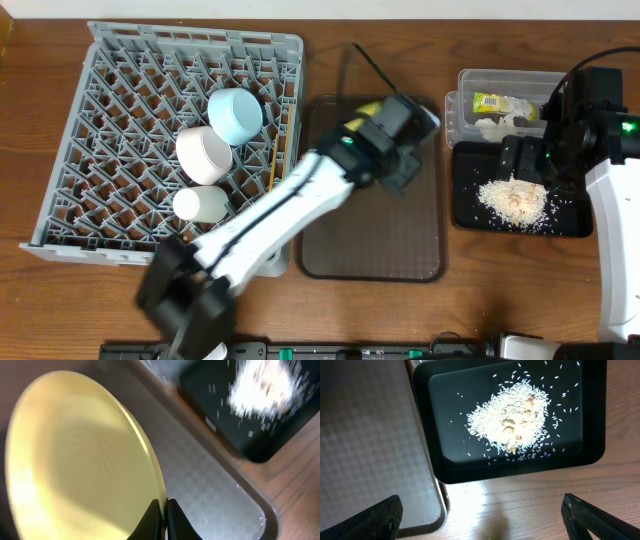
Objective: Sort waste into correct bins and load items into the dishwasher
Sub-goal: 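Stand the yellow plate upright in the dish rack with the left gripper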
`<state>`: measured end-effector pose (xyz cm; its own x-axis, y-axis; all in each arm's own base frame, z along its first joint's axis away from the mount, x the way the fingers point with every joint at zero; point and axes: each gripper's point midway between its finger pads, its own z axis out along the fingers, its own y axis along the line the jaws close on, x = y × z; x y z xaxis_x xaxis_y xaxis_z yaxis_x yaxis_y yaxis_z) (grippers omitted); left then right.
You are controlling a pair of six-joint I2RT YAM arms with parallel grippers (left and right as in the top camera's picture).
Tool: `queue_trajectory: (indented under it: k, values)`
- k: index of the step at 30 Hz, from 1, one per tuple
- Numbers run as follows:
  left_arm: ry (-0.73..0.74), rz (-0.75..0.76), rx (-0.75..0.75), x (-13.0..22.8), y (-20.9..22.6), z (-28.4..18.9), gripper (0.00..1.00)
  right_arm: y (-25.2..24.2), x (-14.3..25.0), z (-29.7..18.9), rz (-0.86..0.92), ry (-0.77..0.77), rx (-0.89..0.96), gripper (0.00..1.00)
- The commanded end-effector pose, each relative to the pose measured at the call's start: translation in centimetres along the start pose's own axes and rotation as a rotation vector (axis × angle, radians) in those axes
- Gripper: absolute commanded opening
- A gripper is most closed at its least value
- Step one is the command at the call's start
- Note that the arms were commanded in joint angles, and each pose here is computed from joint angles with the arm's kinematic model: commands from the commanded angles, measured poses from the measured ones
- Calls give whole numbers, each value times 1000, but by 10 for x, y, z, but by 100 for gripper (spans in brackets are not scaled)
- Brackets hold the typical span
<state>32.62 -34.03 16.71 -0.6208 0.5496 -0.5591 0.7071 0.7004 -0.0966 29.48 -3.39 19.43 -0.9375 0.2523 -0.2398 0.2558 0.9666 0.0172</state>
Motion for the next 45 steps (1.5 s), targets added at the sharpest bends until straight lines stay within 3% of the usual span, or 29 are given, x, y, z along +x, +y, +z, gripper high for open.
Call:
queue_trajectory:
  k: [1,8,12,25,32,45]
  values:
    - [-106,-43,-29,-20,23,-43,6,-4,-1,-2,7,-6,0,99]
    - [-261,-118,-8,-40,58,-110,6,-4,-1,-2,7,-6,0,99]
    - [-332,-256,40,-45,84,-136,6,-4,-1,-2,7,-6,0,99]
    - [-410,-501,427,-34,135,-180,6,-4,-1,-2,7,-5,0,99]
    - [-409,-560,560,-25,153,-180,6,-4,1,-2,7,0,1,99]
    - [-308,-721,566,-1,195,-122,6,-4,1,-2,6,2,1,99]
